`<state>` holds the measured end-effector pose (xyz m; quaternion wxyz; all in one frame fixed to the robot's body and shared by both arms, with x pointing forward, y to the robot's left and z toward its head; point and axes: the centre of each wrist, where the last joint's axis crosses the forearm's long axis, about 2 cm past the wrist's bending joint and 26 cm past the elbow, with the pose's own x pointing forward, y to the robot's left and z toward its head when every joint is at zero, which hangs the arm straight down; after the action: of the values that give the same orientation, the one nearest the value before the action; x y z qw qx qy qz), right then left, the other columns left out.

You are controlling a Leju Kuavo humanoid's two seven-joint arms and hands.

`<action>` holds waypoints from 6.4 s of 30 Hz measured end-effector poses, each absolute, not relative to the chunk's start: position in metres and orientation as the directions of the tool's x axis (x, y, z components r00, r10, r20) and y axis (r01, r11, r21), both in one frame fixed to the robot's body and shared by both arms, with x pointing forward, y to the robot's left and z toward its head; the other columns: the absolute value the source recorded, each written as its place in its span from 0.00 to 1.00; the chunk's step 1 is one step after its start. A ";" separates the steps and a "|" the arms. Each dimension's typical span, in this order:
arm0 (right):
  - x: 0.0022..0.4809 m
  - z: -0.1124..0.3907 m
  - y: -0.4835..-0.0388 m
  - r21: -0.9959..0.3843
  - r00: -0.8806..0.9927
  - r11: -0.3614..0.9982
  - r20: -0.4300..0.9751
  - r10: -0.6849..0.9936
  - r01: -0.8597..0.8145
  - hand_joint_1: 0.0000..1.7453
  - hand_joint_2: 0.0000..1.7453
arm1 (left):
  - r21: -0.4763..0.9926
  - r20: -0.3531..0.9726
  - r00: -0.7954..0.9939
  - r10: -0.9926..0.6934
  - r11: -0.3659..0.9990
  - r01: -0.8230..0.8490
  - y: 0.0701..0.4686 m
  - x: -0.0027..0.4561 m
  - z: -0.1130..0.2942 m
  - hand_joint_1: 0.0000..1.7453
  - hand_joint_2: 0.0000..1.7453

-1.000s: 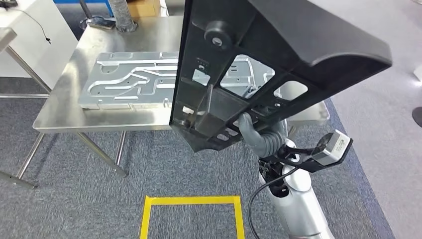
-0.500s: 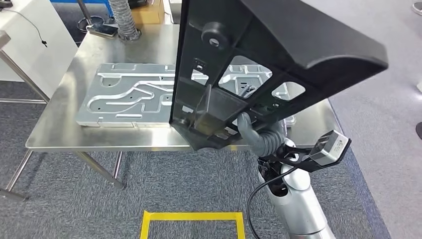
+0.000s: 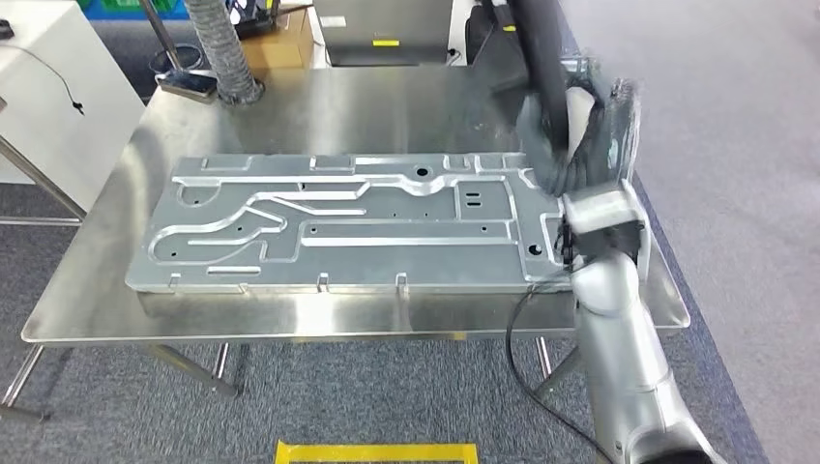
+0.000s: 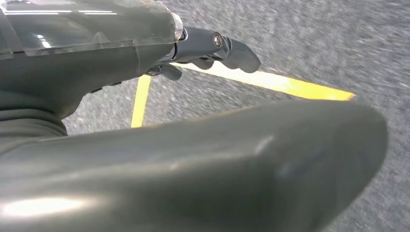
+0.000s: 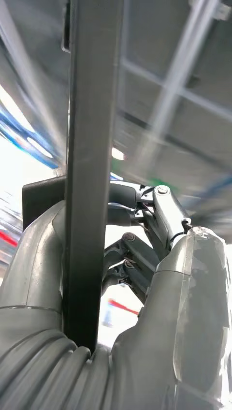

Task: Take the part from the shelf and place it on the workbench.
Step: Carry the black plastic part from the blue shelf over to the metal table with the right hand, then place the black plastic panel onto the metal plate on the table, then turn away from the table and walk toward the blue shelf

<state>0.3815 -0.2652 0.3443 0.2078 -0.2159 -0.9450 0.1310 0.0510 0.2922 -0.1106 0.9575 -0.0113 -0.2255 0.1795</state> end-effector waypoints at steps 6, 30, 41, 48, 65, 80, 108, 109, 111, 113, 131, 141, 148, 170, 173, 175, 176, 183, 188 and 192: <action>0.444 0.353 -0.259 -0.682 -0.470 0.410 0.108 0.876 0.606 0.92 1.00 | -0.098 0.440 0.834 0.332 0.941 -0.323 0.295 0.052 -0.111 0.00 0.00; 0.455 0.192 -0.201 -0.999 -0.527 0.017 -0.003 0.850 0.032 0.92 1.00 | -0.085 0.475 0.847 0.240 0.970 -0.227 0.294 0.074 -0.107 0.00 0.00; 0.450 0.181 -0.197 -0.998 -0.463 0.056 0.062 0.884 -0.027 0.00 0.00 | -0.096 0.525 0.825 0.209 0.978 -0.187 0.294 0.078 -0.106 0.00 0.75; 0.451 0.184 -0.196 -0.987 -0.465 0.140 0.159 0.871 -0.076 0.00 0.00 | -0.099 0.541 0.816 0.201 0.979 -0.176 0.294 0.081 -0.106 0.00 0.00; 0.450 0.294 -0.209 -0.227 -0.686 0.883 0.715 -0.135 -0.411 0.00 0.00 | -0.124 0.515 0.816 0.263 0.964 -0.234 0.293 0.073 -0.107 0.00 0.00; 0.305 0.284 -0.406 -0.112 -0.722 0.767 0.277 0.634 0.631 0.00 0.00 | -0.166 0.538 0.758 0.368 0.928 -0.334 0.293 0.049 -0.111 0.00 0.00; 0.170 0.170 -0.469 -0.335 -0.176 0.358 0.467 0.866 0.872 0.00 0.00 | -0.175 0.526 0.752 0.397 0.916 -0.361 0.296 0.050 -0.111 0.00 0.00; 0.168 0.163 -0.469 -0.372 -0.140 0.345 0.480 0.866 0.862 0.00 0.00 | -0.176 0.525 0.752 0.398 0.915 -0.362 0.296 0.049 -0.111 0.00 0.00; 0.162 0.146 -0.470 -0.444 -0.066 0.323 0.503 0.861 0.836 0.00 0.00 | -0.179 0.522 0.752 0.402 0.914 -0.364 0.294 0.049 -0.111 0.00 0.00; 0.155 0.129 -0.473 -0.497 0.000 0.308 0.526 0.850 0.812 0.00 0.00 | -0.183 0.517 0.753 0.407 0.912 -0.367 0.292 0.049 -0.111 0.00 0.00; 0.058 0.015 -0.517 -0.788 0.572 0.122 0.534 0.623 0.603 0.00 0.00 | -0.207 0.495 0.748 0.442 0.896 -0.393 0.281 0.043 -0.111 0.00 0.00; 0.034 -0.056 -0.484 -0.896 0.853 0.318 0.410 0.322 0.311 0.00 0.00 | -0.222 0.488 0.745 0.455 0.890 -0.398 0.273 0.042 -0.111 0.00 0.00; 0.036 -0.088 -0.432 -0.735 0.964 0.673 0.229 0.131 0.083 0.00 0.00 | -0.234 0.474 0.763 0.440 0.898 -0.373 0.271 0.044 -0.111 0.00 0.00; 0.038 -0.111 -0.309 -0.190 0.969 0.951 0.014 -0.247 0.245 0.00 0.00 | -0.261 0.389 0.852 0.350 0.929 -0.263 0.254 0.049 -0.109 0.00 0.00; 0.039 -0.111 -0.308 -0.186 0.965 0.947 0.017 -0.262 0.260 0.00 0.00 | -0.263 0.382 0.854 0.353 0.928 -0.266 0.253 0.048 -0.109 0.00 0.00; 0.041 -0.111 -0.307 -0.175 0.959 0.943 0.025 -0.282 0.282 0.00 0.00 | -0.263 0.373 0.856 0.357 0.926 -0.272 0.252 0.047 -0.109 0.00 0.00; 0.041 -0.111 -0.307 -0.167 0.958 0.943 0.032 -0.286 0.287 0.00 0.00 | -0.261 0.370 0.857 0.359 0.925 -0.274 0.251 0.047 -0.109 0.00 0.00; 0.046 -0.111 -0.306 -0.132 0.957 0.948 0.078 -0.281 0.289 0.00 0.00 | -0.249 0.368 0.858 0.359 0.927 -0.281 0.248 0.046 -0.109 0.00 0.00; 0.047 -0.111 -0.306 -0.132 0.955 0.947 0.084 -0.283 0.292 0.00 0.00 | -0.248 0.375 0.855 0.359 0.927 -0.281 0.249 0.046 -0.109 0.00 0.00; 0.047 -0.111 -0.305 -0.136 0.956 0.947 0.082 -0.282 0.291 0.00 0.00 | -0.248 0.387 0.849 0.360 0.927 -0.280 0.250 0.048 -0.109 0.00 0.00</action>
<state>0.0471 -0.3052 -0.1108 0.9862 -0.0736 -0.0306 -0.1452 0.0481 0.2497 -0.1091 0.9571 -0.0914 -0.2181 0.1671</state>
